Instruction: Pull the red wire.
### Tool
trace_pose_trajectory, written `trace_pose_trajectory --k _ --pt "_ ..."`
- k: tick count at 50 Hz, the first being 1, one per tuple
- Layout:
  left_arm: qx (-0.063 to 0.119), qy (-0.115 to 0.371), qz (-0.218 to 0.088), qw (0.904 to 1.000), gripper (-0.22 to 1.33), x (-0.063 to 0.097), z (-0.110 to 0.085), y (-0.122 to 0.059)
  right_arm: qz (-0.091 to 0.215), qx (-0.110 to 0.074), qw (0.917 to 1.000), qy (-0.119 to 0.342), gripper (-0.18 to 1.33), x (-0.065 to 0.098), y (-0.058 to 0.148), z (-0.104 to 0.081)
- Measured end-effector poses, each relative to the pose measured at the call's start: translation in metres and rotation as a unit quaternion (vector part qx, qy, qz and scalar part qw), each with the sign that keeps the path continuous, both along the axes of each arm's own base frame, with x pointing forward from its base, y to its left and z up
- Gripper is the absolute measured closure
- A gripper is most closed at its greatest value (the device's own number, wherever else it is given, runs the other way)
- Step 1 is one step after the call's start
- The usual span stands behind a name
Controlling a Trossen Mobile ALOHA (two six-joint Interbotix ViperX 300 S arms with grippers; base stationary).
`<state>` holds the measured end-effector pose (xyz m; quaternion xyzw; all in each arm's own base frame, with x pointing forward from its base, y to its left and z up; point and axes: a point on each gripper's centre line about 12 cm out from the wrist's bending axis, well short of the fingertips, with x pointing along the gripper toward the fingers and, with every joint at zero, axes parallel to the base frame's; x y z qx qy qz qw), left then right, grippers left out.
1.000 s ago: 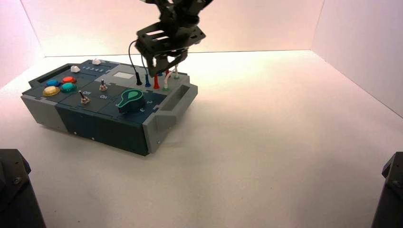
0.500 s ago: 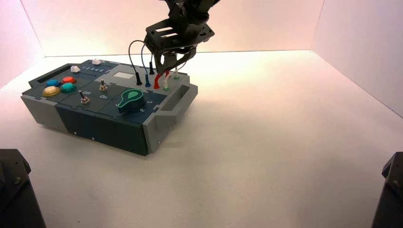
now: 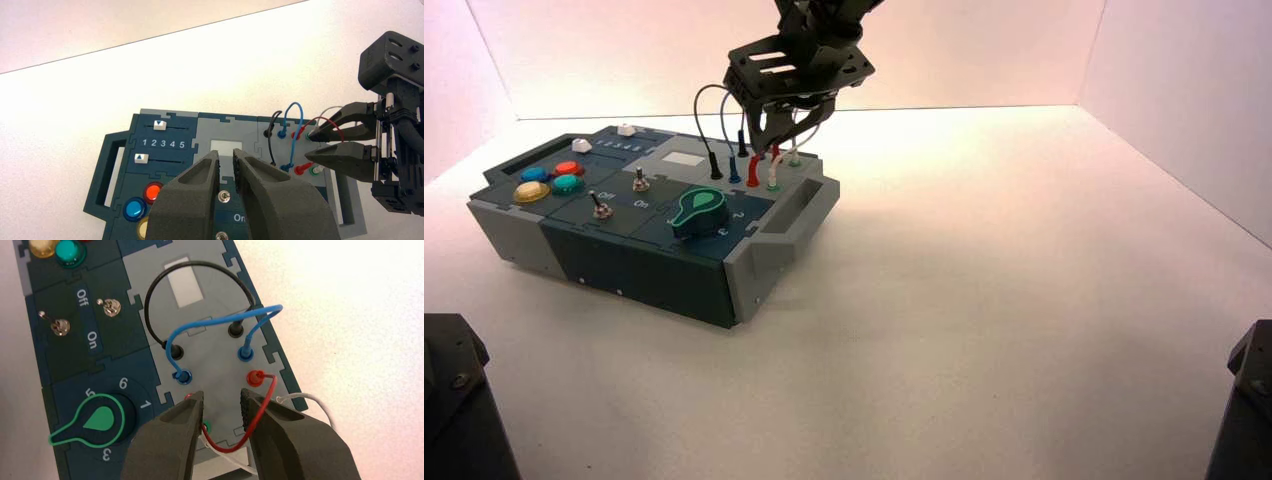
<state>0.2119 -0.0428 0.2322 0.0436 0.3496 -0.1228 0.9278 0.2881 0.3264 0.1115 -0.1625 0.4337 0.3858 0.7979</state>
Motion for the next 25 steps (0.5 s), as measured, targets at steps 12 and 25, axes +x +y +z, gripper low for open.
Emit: trace_pose_trajectory --k 12,25 --pt "0.0 0.0 0.001 1.0 0.77 0.0001 0.0 0.0003 0.002 0.005 1.0 0.0 0.31 -0.0025 0.0046 0.0019" --pt "-0.001 0.0 0.001 1.0 0.77 0.0 0.0 0.0 -0.007 0.013 0.9998 0.011 0.31 -0.0047 0.0068 0.0015"
